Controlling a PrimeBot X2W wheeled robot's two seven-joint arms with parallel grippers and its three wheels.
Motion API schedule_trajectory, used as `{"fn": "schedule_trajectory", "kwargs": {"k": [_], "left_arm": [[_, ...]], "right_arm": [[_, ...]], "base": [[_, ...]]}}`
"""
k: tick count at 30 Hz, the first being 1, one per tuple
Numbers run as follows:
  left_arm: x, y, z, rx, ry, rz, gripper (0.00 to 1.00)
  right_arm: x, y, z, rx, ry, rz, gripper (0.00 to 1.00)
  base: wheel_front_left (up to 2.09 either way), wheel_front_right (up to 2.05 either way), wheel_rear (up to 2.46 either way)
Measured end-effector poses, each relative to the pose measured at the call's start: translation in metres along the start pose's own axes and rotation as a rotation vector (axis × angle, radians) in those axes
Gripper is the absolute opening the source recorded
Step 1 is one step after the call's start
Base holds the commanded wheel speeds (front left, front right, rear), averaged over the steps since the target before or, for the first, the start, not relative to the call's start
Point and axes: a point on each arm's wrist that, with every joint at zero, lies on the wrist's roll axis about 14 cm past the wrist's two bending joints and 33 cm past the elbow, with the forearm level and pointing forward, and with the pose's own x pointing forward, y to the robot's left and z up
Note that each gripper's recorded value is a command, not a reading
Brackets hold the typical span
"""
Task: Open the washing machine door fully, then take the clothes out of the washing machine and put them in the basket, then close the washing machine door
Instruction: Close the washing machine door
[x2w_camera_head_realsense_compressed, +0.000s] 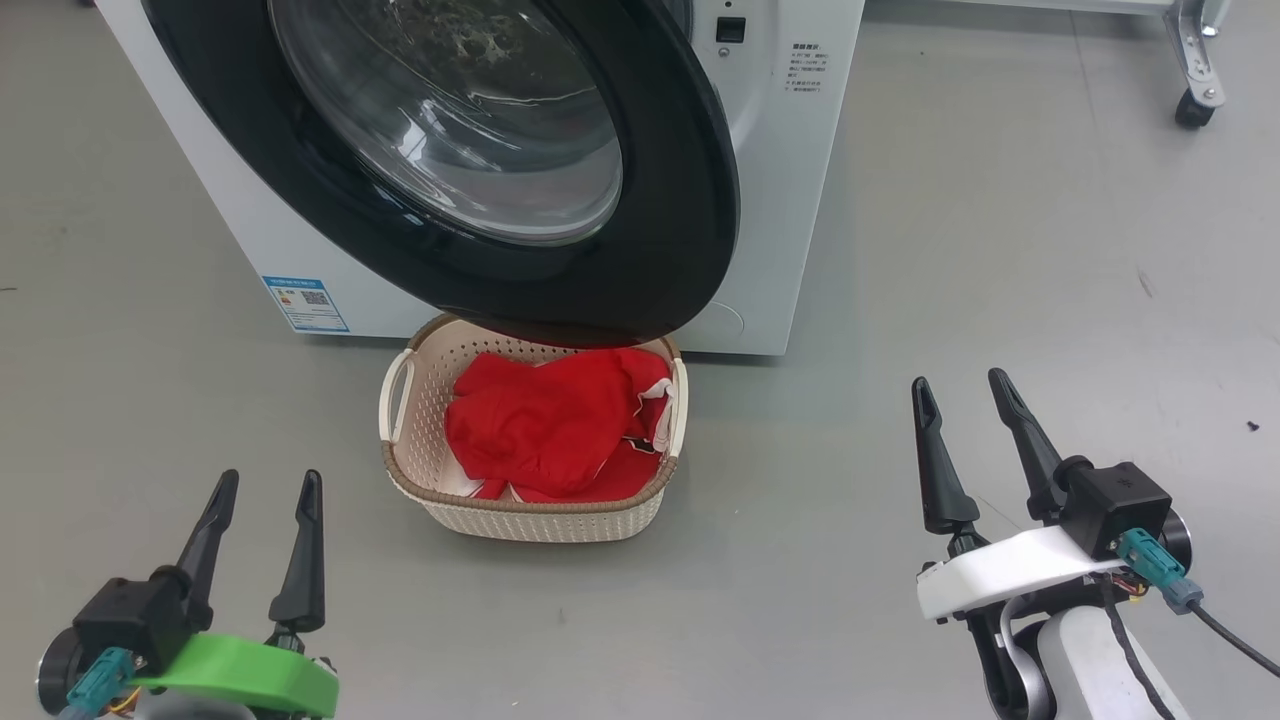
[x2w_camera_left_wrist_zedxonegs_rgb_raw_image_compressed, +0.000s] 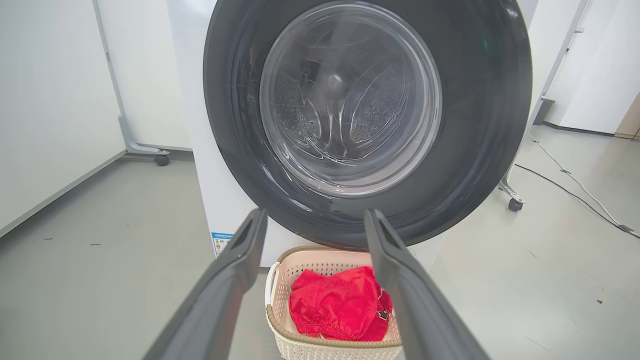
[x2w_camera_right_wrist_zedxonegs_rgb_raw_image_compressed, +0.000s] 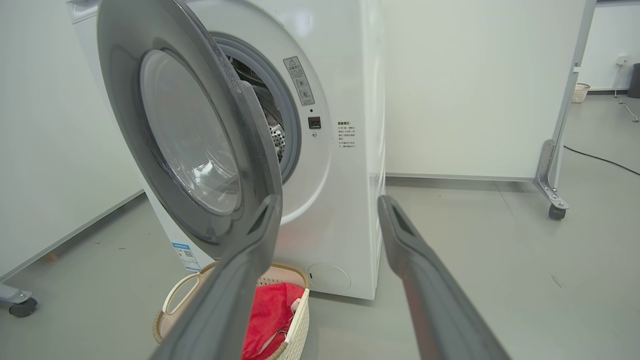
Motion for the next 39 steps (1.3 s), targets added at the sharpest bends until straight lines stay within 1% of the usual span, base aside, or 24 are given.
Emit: {"fn": "schedule_trajectory", "kwargs": {"k": [24, 25, 26, 33, 39], "left_arm": [[0.001, 0.0, -0.001, 0.002, -0.005, -0.002, 1.0], [0.001, 0.0, -0.001, 0.004, -0.004, -0.002, 1.0], [0.001, 0.0, -0.002, 0.003, -0.004, -0.002, 1.0], [0.003, -0.003, -0.008, -0.008, 0.011, -0.002, 1.0], [0.003, -0.001, -0.013, -0.016, 0.021, 0.011, 1.0]], "right_arm": [[0.001, -0.001, -0.002, 0.005, 0.003, -0.004, 1.0], [0.001, -0.001, -0.002, 0.006, 0.005, -0.003, 0.65], [0.001, 0.0, -0.003, 0.006, 0.007, -0.002, 0.0], [0.007, 0.007, -0.002, 0.0, 0.0, 0.03, 0.0], [0.024, 0.032, -0.003, -0.053, -0.005, 0.146, 0.0]], "base": [[0.0, 0.0, 0.0], [0.0, 0.0, 0.0], [0.0, 0.0, 0.0], [0.0, 0.0, 0.0], [0.0, 0.0, 0.0]]}}
